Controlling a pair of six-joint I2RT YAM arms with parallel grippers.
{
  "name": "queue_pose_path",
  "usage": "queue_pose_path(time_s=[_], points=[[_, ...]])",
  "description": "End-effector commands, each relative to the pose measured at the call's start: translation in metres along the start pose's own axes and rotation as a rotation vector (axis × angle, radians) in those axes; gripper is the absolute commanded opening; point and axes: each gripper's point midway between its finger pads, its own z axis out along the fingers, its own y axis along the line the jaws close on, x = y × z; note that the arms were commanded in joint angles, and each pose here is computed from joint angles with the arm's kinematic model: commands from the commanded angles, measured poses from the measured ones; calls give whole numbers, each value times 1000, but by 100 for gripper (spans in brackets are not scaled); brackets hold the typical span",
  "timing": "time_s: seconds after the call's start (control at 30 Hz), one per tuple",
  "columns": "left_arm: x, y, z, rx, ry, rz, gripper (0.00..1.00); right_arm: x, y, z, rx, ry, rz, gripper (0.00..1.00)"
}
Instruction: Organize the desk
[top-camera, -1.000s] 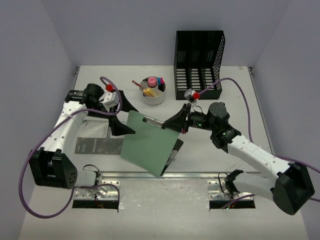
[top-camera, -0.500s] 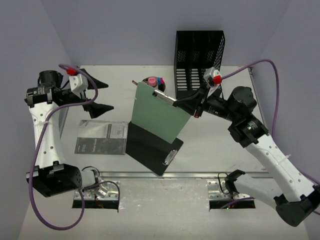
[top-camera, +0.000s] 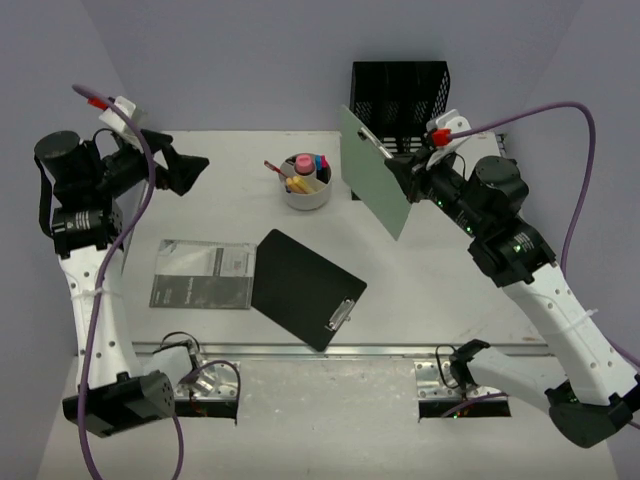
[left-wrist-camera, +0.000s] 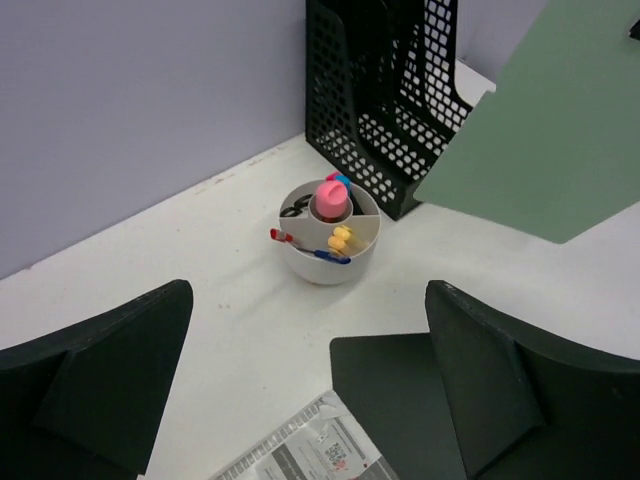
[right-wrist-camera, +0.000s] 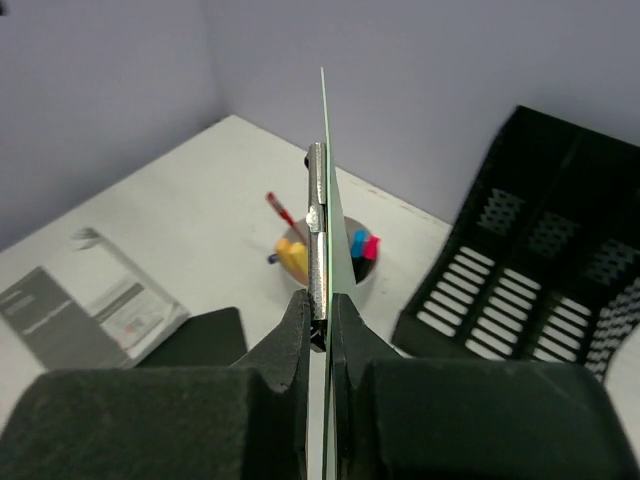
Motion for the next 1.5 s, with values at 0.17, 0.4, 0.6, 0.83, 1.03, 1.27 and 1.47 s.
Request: queue_pose_path(time_s=[0.17, 0.4, 0.6, 0.83, 1.03, 1.27, 1.47], points=[[-48, -11, -32, -244, -243, 108, 100, -89, -75, -15, 370, -155, -136, 1], [-35, 33, -26, -429, -152, -61, 100, -94, -127, -12, 525, -94, -117, 1], [-47, 45, -24, -548, -184, 54, 100, -74, -193, 4, 621, 8, 28, 1], [-35, 40, -12, -557, -169, 97, 100, -52, -240, 19, 651, 38, 144, 1], [-27, 40, -10, -549, -203, 111, 100, -40, -248, 40, 614, 31, 214, 1], [-30, 18, -5, -444, -245, 120, 100, -39, -267, 59, 631, 5, 176, 1], [-31, 20, -1, -436, -237, 113, 100, -34, -283, 75, 639, -11, 156, 1]])
